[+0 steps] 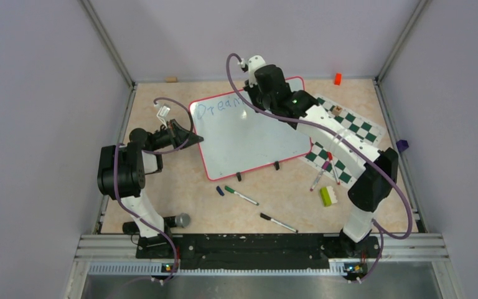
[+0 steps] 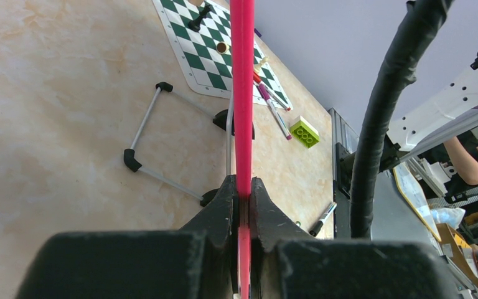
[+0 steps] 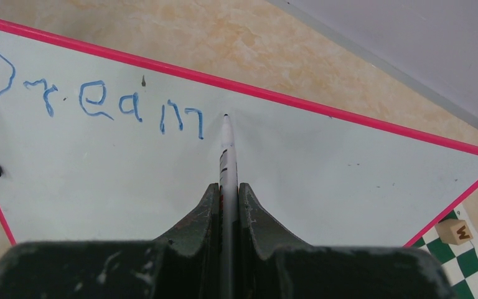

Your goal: Write a sentence on the whiteboard

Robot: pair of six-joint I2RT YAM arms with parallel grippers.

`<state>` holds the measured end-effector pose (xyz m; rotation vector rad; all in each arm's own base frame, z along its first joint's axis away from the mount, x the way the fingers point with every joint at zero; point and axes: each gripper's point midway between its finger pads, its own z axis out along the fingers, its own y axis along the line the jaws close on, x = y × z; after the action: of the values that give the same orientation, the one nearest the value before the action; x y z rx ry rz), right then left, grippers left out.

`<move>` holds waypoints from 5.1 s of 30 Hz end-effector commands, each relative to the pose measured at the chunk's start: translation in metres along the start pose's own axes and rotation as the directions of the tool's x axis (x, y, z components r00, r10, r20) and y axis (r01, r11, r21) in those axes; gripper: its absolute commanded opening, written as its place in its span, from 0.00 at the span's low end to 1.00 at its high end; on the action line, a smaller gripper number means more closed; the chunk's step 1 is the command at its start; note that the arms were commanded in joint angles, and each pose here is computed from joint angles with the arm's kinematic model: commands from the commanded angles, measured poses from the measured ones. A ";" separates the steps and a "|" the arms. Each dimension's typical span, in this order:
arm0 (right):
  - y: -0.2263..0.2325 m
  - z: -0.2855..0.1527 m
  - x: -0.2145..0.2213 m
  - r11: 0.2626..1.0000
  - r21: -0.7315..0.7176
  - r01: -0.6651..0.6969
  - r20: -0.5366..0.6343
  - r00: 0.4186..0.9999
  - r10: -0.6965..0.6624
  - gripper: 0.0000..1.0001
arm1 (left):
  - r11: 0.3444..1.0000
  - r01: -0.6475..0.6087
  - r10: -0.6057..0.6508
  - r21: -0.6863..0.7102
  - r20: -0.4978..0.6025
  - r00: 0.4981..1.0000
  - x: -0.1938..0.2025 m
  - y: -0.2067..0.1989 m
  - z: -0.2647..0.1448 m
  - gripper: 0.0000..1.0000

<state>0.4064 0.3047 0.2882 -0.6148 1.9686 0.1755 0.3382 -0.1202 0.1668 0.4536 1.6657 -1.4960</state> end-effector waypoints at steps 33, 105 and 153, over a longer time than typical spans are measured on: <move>0.004 0.007 0.008 0.999 -0.037 0.029 -0.033 0.999 -0.030 0.00 | 0.982 -0.182 0.182 0.043 -0.008 0.983 -0.012 -0.015 0.003 0.00; -0.042 -0.043 0.007 0.983 0.001 -0.183 0.115 0.977 0.182 0.00 | 0.981 -0.187 0.187 0.045 -0.010 0.982 -0.012 -0.016 0.003 0.00; 0.135 -0.007 0.009 0.998 -0.062 -0.015 0.031 0.999 0.017 0.00 | 0.981 -0.188 0.188 0.042 -0.007 0.982 -0.012 -0.016 0.002 0.00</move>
<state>0.3248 0.4081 0.2416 -0.6585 1.9962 0.2589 0.3382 -0.1202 0.1668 0.4548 1.6653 -1.4954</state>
